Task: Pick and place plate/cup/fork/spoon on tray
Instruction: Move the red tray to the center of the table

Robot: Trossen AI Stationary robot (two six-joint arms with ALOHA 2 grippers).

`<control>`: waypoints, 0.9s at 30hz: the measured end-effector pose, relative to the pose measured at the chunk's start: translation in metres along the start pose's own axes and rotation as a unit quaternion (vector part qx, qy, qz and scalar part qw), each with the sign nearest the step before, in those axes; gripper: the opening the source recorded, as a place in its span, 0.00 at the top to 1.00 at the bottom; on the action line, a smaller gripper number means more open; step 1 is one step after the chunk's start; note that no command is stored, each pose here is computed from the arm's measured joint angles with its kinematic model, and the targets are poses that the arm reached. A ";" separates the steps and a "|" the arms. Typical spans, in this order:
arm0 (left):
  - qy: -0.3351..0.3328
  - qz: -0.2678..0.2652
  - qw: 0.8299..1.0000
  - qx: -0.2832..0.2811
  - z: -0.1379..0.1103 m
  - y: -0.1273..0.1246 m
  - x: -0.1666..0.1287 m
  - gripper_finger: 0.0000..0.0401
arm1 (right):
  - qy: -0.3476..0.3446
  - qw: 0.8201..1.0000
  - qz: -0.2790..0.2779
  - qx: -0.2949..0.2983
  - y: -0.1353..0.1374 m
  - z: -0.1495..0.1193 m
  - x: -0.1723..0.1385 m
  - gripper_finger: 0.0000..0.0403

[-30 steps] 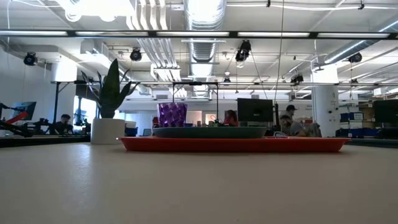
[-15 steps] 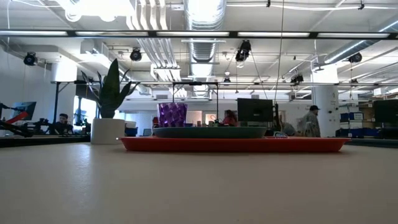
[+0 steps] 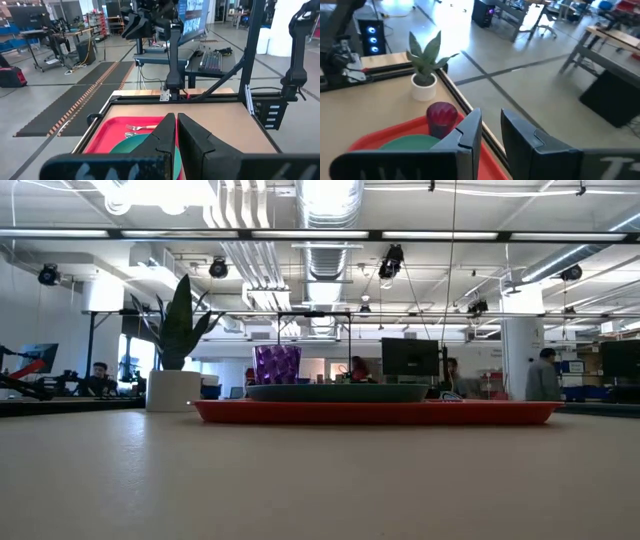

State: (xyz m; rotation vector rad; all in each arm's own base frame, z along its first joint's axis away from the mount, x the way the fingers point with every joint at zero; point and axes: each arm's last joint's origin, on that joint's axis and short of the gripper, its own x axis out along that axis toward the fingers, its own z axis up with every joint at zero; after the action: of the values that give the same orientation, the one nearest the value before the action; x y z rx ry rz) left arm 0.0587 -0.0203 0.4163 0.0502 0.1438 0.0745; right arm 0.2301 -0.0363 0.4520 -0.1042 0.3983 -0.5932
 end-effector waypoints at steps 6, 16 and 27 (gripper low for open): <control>0.004 0.000 1.000 0.002 -0.006 0.009 -0.010 1.00 | -0.007 0.999 0.025 0.022 0.002 0.003 0.018 0.85; 0.007 0.000 1.000 0.003 -0.008 0.010 -0.011 1.00 | -0.002 0.997 -0.046 0.061 0.014 0.007 0.049 0.85; 0.007 0.000 1.000 0.004 -0.008 0.009 -0.010 1.00 | 0.106 0.964 -0.233 -0.079 0.010 -0.016 0.080 0.88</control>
State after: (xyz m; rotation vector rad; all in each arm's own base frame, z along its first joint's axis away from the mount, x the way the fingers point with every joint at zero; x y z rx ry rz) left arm 0.0469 -0.0115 0.4109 0.0569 0.1586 0.0750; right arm 0.2895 -0.0723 0.4079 -0.2942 0.6363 -1.0418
